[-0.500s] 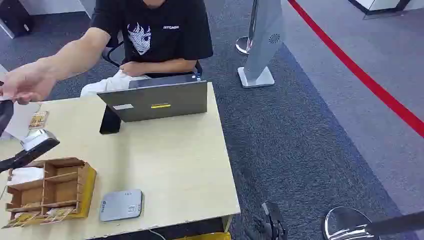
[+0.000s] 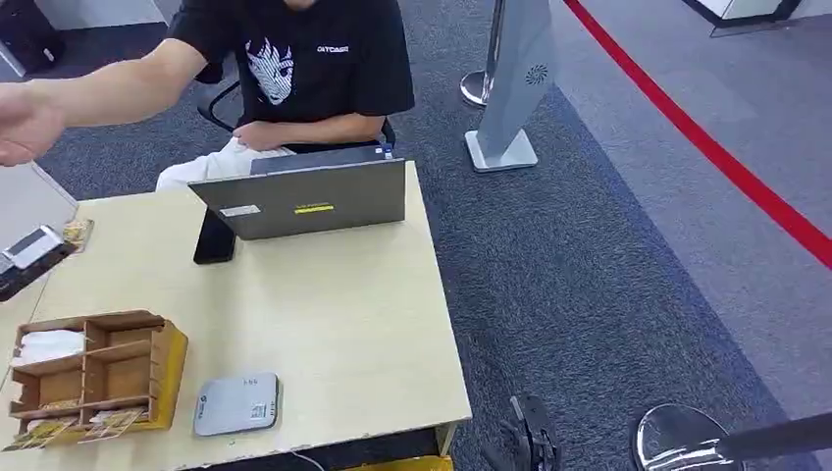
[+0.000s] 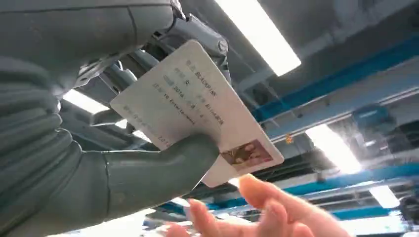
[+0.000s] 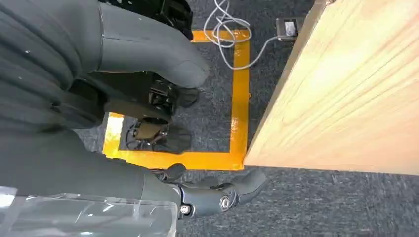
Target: Pass the card to the sensor for recognition and then transmit it.
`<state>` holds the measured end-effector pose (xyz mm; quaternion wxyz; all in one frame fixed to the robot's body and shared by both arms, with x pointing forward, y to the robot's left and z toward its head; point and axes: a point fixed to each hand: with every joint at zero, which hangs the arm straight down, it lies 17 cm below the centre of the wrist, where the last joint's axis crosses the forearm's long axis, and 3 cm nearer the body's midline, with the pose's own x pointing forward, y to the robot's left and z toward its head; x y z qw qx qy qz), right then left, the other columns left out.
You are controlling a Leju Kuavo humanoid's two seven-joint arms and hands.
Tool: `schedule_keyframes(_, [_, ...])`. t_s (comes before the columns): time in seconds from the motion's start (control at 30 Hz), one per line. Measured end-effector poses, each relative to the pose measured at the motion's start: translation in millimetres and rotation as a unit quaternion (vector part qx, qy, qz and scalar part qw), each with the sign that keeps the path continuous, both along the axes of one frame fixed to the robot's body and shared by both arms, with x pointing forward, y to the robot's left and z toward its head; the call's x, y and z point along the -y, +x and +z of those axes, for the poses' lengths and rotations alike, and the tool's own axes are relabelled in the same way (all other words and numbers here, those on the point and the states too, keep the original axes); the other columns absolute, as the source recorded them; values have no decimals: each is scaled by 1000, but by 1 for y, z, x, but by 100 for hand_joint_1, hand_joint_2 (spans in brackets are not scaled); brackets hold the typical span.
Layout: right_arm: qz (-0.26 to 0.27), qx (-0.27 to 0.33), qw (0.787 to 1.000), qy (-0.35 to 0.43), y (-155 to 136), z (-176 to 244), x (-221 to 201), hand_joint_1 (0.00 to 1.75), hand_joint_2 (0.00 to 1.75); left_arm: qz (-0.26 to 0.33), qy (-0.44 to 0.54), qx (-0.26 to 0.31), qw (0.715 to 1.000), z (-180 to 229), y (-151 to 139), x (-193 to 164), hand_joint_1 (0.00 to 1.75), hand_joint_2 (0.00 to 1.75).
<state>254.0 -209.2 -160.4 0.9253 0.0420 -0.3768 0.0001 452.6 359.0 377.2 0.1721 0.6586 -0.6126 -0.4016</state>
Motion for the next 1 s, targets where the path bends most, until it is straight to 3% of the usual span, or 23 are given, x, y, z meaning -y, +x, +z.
schedule_keyframes(0.3, [-11,-2,1000,-1,-12,-2,6,0,175,-62,-24,-38,997,-72,-50,27,175,175])
schedule_keyframes(0.6, [-22,-16,1000,-11,-29,-3,12,0,175,-77,-76,-113,988,-146,-86,49,175,175])
schedule_keyframes(1.0, [-23,3,1000,-10,-17,10,12,0,175,-99,-133,-224,960,-220,-102,95,175,175])
